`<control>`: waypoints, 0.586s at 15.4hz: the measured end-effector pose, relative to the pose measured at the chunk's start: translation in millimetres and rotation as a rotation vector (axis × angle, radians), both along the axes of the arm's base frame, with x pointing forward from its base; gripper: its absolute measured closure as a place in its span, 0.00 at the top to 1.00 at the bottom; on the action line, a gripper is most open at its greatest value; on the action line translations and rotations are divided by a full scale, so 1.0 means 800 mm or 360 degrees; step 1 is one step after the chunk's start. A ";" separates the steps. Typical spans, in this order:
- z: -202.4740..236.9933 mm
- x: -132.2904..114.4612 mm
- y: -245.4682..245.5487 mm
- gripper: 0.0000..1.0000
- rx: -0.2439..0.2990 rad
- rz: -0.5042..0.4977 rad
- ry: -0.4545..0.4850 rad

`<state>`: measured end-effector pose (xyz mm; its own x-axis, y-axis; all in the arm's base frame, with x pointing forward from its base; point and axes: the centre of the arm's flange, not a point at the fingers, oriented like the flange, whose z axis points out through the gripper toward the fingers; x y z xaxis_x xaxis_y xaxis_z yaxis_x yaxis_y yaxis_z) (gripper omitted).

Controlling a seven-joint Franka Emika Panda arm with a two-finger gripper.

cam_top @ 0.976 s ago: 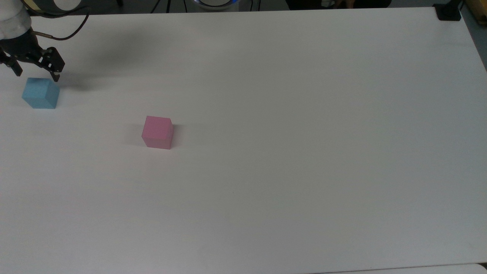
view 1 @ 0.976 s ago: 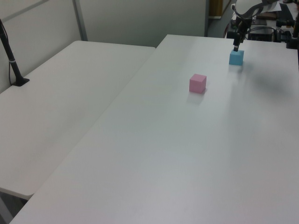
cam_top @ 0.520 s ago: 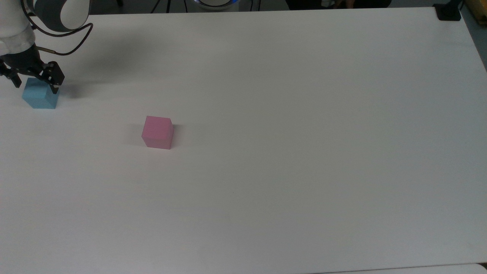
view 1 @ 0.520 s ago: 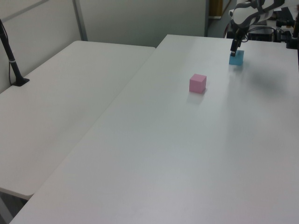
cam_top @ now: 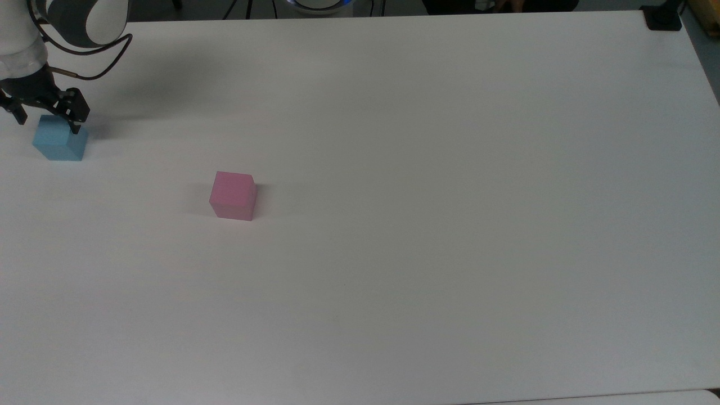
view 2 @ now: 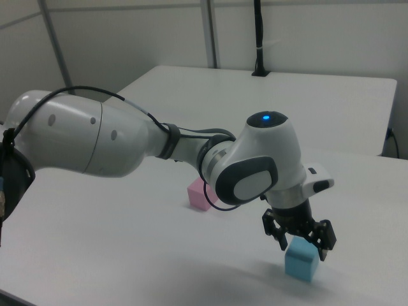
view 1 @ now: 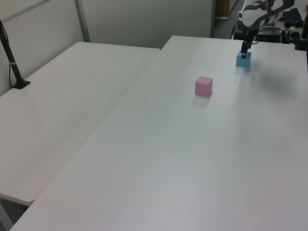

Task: Put blue cube on pink cube
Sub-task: 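Close the gripper on the light-blue cube, then lift the light-blue cube up off the table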

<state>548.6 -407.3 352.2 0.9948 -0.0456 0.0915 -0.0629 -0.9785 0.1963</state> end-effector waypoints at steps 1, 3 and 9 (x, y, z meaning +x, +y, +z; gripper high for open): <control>-0.004 0.000 0.000 0.93 -0.0006 0.0007 0.0015; -0.014 0.000 0.000 0.79 -0.0005 0.0011 0.0038; -0.013 0.003 0.000 0.56 -0.0006 -0.0044 0.0022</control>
